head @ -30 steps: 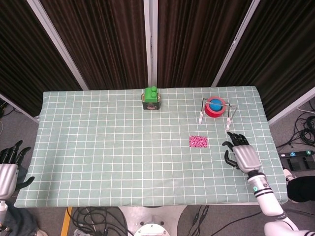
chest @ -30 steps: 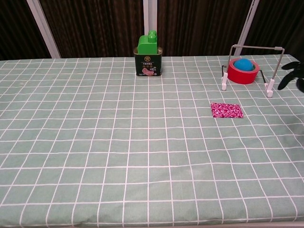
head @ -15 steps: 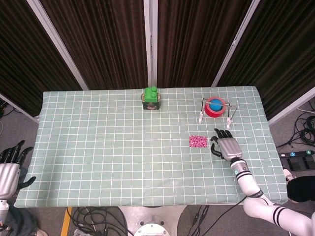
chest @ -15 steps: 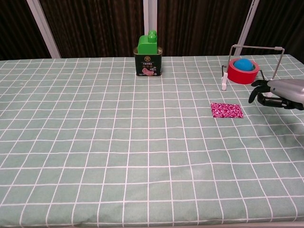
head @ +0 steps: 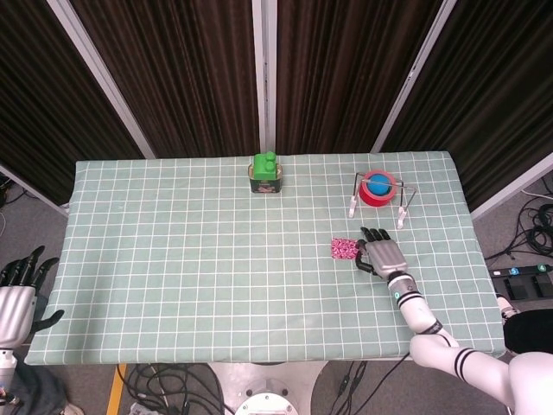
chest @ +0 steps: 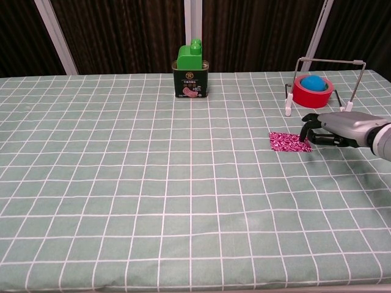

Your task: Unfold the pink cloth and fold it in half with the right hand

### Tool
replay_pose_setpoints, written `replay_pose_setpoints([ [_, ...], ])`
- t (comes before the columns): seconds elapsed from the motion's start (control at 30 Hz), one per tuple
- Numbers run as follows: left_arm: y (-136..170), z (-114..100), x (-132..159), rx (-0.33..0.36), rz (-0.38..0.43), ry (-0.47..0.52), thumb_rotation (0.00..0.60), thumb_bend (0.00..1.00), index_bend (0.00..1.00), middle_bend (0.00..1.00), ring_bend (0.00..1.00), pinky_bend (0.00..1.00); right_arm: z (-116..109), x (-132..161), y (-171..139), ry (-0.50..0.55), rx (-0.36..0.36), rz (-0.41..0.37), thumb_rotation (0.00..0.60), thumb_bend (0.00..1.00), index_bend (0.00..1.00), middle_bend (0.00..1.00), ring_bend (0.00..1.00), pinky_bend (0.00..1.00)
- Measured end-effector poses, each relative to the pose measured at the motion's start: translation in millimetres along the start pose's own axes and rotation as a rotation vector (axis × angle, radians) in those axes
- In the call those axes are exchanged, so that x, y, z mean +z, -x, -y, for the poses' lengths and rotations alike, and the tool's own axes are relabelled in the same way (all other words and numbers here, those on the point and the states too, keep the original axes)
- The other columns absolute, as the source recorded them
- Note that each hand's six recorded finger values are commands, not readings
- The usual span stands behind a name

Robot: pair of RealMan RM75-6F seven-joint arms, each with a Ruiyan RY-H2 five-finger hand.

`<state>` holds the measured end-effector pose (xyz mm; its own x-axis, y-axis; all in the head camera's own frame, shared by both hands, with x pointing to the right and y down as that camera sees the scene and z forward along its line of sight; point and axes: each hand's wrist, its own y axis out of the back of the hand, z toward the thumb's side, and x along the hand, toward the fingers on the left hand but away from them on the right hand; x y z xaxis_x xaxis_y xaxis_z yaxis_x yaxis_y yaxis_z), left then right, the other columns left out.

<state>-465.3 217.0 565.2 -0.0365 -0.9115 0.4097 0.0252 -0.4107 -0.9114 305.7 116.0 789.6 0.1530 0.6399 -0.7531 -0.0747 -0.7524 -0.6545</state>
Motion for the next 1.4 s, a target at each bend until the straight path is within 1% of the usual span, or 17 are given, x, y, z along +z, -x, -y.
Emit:
replay_pose_setpoints([
  [0.2,1,1,-2,-0.001,-0.004,0.003,0.600,0.12,0.22,0.14,0.15,0.15,4,25,5,-0.012,0.003,-0.059,0.000,0.64,0.29,0.01,0.00,0.00],
  [0.6,4,3,-7,-0.006,-0.017,0.011,0.600,0.12,0.22,0.14,0.15,0.15,3,79,13,-0.054,0.000,-0.165,0.000,0.63,0.28,0.01,0.00,0.00],
  [0.8,4,5,-8,-0.008,-0.016,0.014,0.600,0.12,0.22,0.14,0.15,0.15,-1,94,12,-0.067,-0.008,-0.199,0.000,0.63,0.28,0.00,0.00,0.00],
  [0.97,6,4,-9,-0.005,-0.021,0.017,0.600,0.12,0.22,0.14,0.15,0.15,-8,89,8,-0.071,-0.027,-0.196,0.000,0.63,0.28,0.01,0.00,0.00],
  [1.2,8,4,-8,-0.002,-0.016,0.021,0.600,0.12,0.22,0.14,0.15,0.15,-16,52,5,-0.059,-0.042,-0.122,0.000,0.63,0.28,0.01,0.00,0.00],
  [1.4,8,3,-6,-0.001,-0.015,0.020,0.600,0.12,0.22,0.14,0.15,0.15,-17,43,11,-0.065,-0.033,-0.101,0.000,0.63,0.29,0.01,0.00,0.00],
])
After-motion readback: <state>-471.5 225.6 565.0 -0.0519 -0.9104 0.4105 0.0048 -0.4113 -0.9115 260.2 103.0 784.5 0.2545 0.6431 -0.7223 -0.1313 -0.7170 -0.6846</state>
